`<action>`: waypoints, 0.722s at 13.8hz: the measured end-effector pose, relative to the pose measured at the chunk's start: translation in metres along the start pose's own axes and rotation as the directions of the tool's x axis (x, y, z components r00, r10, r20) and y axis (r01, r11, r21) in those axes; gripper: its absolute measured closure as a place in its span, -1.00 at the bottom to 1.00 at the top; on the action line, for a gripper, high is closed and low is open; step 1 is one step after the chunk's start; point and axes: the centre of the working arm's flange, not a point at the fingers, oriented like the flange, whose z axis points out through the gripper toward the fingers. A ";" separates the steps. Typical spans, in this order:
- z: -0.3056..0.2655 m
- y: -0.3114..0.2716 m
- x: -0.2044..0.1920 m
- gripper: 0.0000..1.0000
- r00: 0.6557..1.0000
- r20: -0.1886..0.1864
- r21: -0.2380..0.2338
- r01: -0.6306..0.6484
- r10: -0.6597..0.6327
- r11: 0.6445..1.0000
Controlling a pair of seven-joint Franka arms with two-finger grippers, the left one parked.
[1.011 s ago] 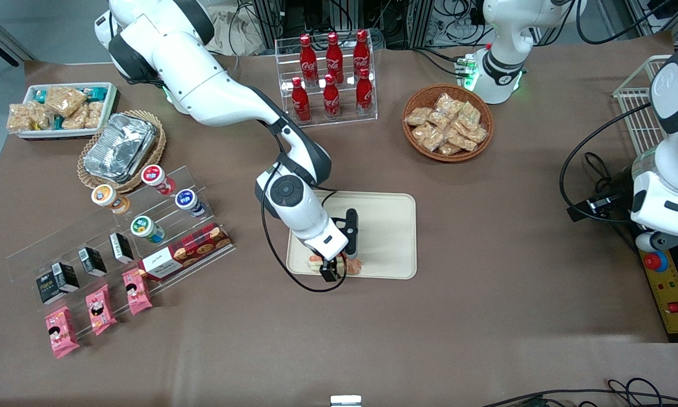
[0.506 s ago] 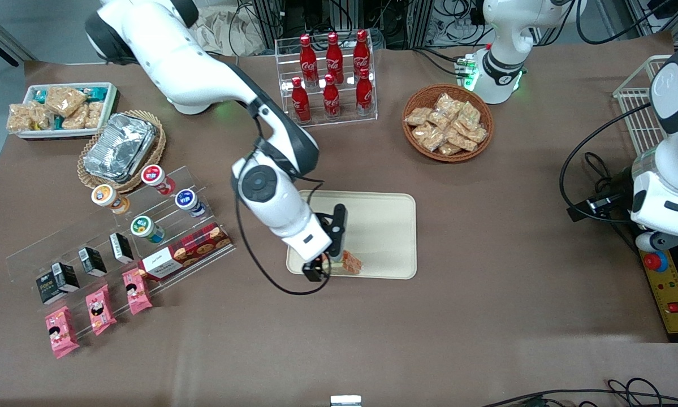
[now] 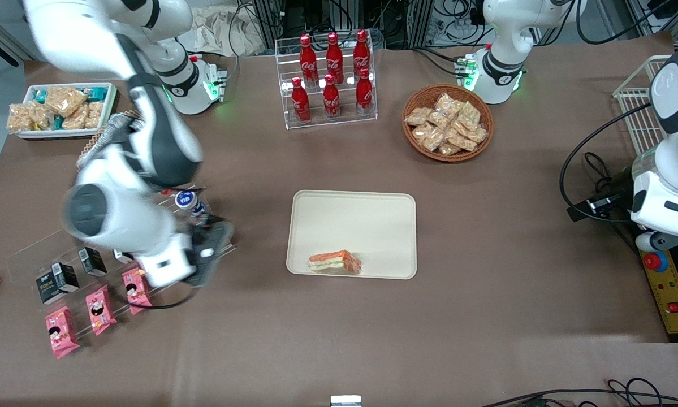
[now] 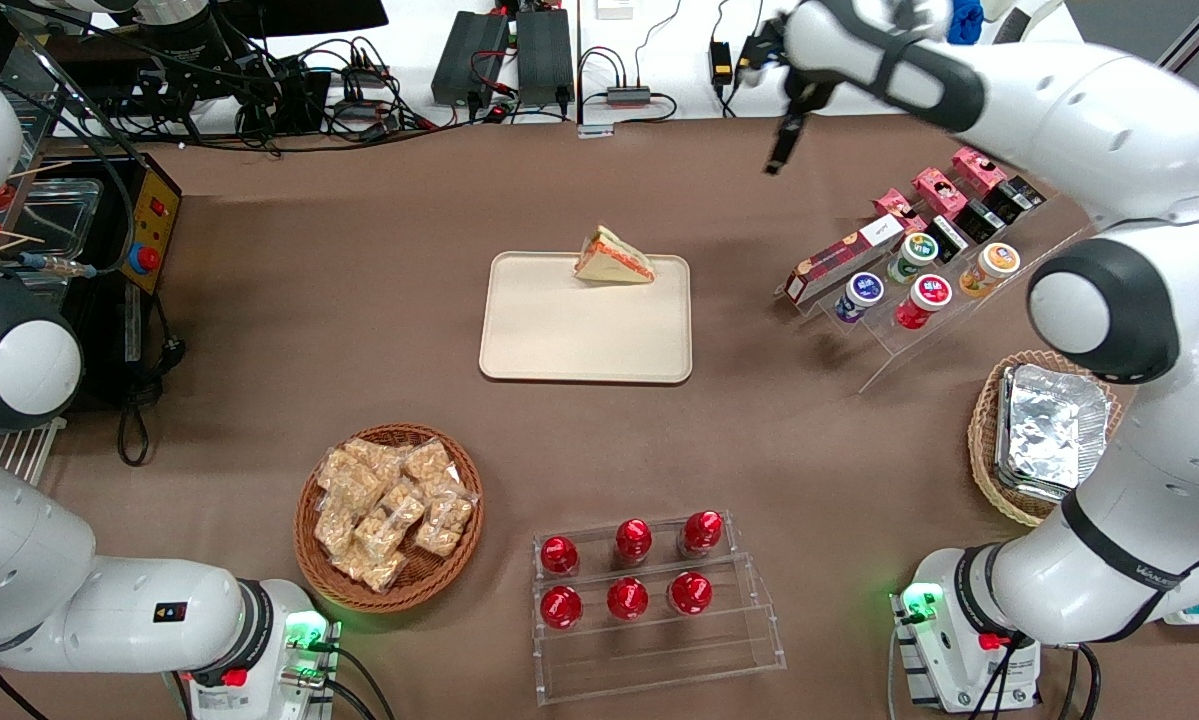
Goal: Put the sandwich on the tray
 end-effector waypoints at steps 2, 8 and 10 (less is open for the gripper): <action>-0.027 0.031 -0.055 -1.00 0.988 0.029 -0.011 -0.150 0.150 0.989; -0.118 0.039 -0.165 -1.00 0.760 0.055 -0.052 -0.645 0.647 0.762; -0.146 0.026 -0.188 -1.00 0.708 0.038 -0.062 -0.703 0.705 0.709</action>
